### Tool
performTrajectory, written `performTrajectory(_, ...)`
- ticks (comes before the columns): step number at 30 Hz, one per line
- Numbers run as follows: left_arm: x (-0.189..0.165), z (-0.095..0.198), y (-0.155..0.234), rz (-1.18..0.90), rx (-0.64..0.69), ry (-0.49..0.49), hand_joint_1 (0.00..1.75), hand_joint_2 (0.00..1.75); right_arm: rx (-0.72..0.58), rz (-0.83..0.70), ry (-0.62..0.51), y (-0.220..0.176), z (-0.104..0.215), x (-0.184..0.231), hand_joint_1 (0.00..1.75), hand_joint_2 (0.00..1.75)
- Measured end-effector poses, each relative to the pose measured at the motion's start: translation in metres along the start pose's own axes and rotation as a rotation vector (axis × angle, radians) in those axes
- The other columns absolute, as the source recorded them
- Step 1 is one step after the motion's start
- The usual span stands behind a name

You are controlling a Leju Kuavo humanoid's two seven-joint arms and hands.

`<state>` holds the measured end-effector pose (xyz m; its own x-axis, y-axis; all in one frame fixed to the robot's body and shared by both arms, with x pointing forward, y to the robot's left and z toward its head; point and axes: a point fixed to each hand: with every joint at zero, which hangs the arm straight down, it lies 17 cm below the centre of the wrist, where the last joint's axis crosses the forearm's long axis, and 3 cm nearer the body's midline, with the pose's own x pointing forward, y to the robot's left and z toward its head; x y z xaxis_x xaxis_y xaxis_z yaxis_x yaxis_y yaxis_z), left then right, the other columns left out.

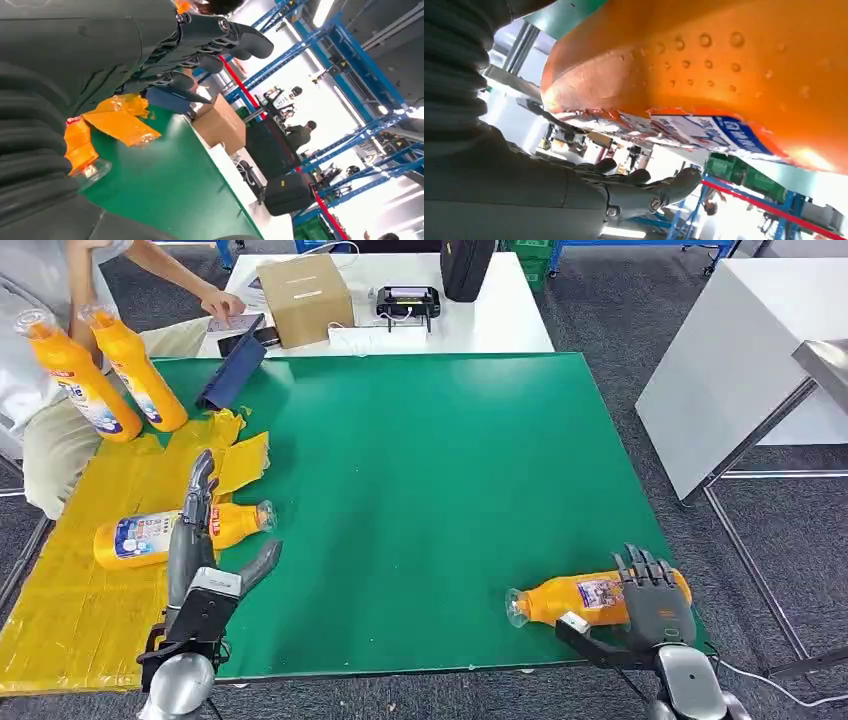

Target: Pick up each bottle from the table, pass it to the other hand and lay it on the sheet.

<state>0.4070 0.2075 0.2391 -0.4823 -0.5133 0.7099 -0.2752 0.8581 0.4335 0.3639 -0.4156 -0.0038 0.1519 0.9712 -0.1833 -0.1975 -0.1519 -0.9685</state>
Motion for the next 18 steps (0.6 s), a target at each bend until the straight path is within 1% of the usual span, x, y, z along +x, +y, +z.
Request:
performTrajectory(1, 0.0, 0.0, 0.0, 0.001, -0.001, 0.001, 0.0, 1.75, 0.005, -0.002, 0.005, 0.002, 0.0, -0.001, 0.0, 1.75)
performTrajectory(2, -0.001, 0.0, -0.001, 0.003, -0.002, 0.003, 0.0, 1.75, 0.015, -0.002, 0.009, 0.005, -0.001, -0.003, 0.1, 1.75)
performTrajectory(3, -0.002, 0.0, -0.001, 0.005, -0.002, 0.005, 0.0, 1.75, 0.025, -0.002, 0.01, 0.008, -0.001, -0.004, 0.73, 1.75)
performTrajectory(10, -0.005, 0.0, -0.004, 0.013, -0.006, 0.015, 0.0, 1.75, 0.082, -0.01, 0.008, 0.027, -0.002, -0.011, 0.73, 1.75)
performTrajectory(11, -0.006, 0.001, -0.005, 0.013, -0.008, 0.017, 0.0, 1.75, 0.083, -0.01, 0.009, 0.027, -0.003, -0.011, 1.47, 1.75)
performTrajectory(12, -0.006, 0.001, -0.005, 0.013, -0.008, 0.017, 0.0, 1.75, 0.083, -0.01, 0.011, 0.027, -0.004, -0.012, 1.55, 1.75)
performTrajectory(13, -0.006, 0.001, -0.005, 0.014, -0.009, 0.017, 0.0, 1.75, 0.084, -0.01, 0.012, 0.027, -0.004, -0.012, 1.57, 1.75)
performTrajectory(15, -0.005, 0.001, -0.005, 0.015, -0.01, 0.016, 0.0, 1.75, 0.084, -0.011, 0.011, 0.027, -0.006, -0.012, 1.68, 1.75)
performTrajectory(16, -0.005, 0.001, -0.005, 0.017, -0.009, 0.017, 0.0, 1.75, 0.083, -0.014, 0.008, 0.027, -0.006, -0.012, 1.69, 1.75)
performTrajectory(18, -0.005, 0.001, -0.005, 0.021, -0.006, 0.017, 0.0, 1.75, 0.083, -0.028, -0.006, 0.026, -0.008, -0.009, 1.66, 1.75)
